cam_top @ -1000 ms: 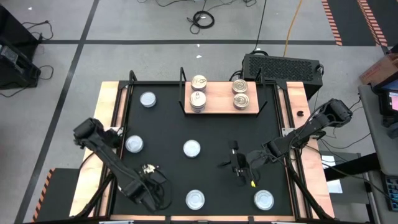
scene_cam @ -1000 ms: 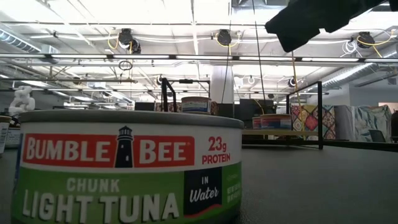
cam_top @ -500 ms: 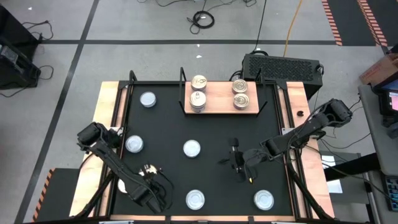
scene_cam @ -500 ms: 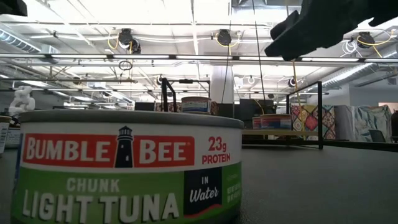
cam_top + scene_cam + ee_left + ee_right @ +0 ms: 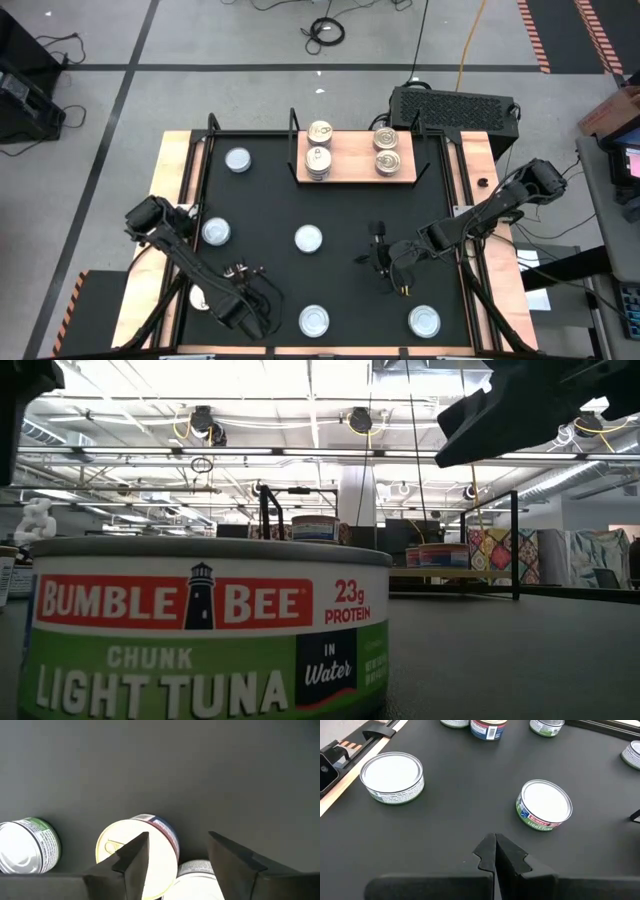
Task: Stack canned seafood by type on shelf
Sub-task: Stack the blue pink tuna can on top of the other blue pink tuna can on the shelf
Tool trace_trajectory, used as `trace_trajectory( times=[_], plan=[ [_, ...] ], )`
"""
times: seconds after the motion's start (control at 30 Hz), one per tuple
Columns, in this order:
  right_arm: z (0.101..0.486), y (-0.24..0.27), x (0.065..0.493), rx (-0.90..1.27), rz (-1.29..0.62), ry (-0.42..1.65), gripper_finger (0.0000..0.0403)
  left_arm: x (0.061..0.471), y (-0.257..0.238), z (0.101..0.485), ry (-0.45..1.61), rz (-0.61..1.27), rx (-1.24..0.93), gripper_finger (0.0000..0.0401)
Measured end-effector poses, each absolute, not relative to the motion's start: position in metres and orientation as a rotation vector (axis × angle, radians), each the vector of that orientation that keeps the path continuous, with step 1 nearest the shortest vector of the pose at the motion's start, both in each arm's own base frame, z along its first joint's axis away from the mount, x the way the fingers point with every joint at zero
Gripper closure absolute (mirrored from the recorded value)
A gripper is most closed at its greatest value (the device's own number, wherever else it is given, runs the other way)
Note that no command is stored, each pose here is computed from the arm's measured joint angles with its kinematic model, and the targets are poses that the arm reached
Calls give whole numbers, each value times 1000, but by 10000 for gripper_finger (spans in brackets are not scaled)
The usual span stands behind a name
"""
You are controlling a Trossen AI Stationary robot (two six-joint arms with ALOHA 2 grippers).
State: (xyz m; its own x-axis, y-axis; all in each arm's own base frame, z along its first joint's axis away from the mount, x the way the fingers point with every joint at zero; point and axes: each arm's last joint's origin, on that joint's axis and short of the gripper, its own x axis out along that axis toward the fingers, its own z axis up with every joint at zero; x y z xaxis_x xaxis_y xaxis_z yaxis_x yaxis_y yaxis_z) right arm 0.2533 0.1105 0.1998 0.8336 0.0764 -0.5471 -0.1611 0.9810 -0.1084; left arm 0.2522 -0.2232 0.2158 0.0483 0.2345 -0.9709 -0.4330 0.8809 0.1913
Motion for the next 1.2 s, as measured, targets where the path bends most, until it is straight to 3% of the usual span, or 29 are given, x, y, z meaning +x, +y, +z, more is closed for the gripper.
trace_trajectory(
  times=[0.4,0.7,0.83,1.07,1.2],
  plan=[
    [200,110,254,-152,125,572,403,260,-231,164,1595,600,-45,196],
    [200,110,254,-151,123,570,403,257,-229,156,1667,649,8,204],
    [200,110,254,-151,123,570,403,257,-225,156,1698,674,14,251],
    [200,110,254,-151,123,571,403,261,-219,157,1709,697,-2,378],
    [200,110,254,-152,123,571,403,265,-217,160,1717,675,5,393]
  ],
)
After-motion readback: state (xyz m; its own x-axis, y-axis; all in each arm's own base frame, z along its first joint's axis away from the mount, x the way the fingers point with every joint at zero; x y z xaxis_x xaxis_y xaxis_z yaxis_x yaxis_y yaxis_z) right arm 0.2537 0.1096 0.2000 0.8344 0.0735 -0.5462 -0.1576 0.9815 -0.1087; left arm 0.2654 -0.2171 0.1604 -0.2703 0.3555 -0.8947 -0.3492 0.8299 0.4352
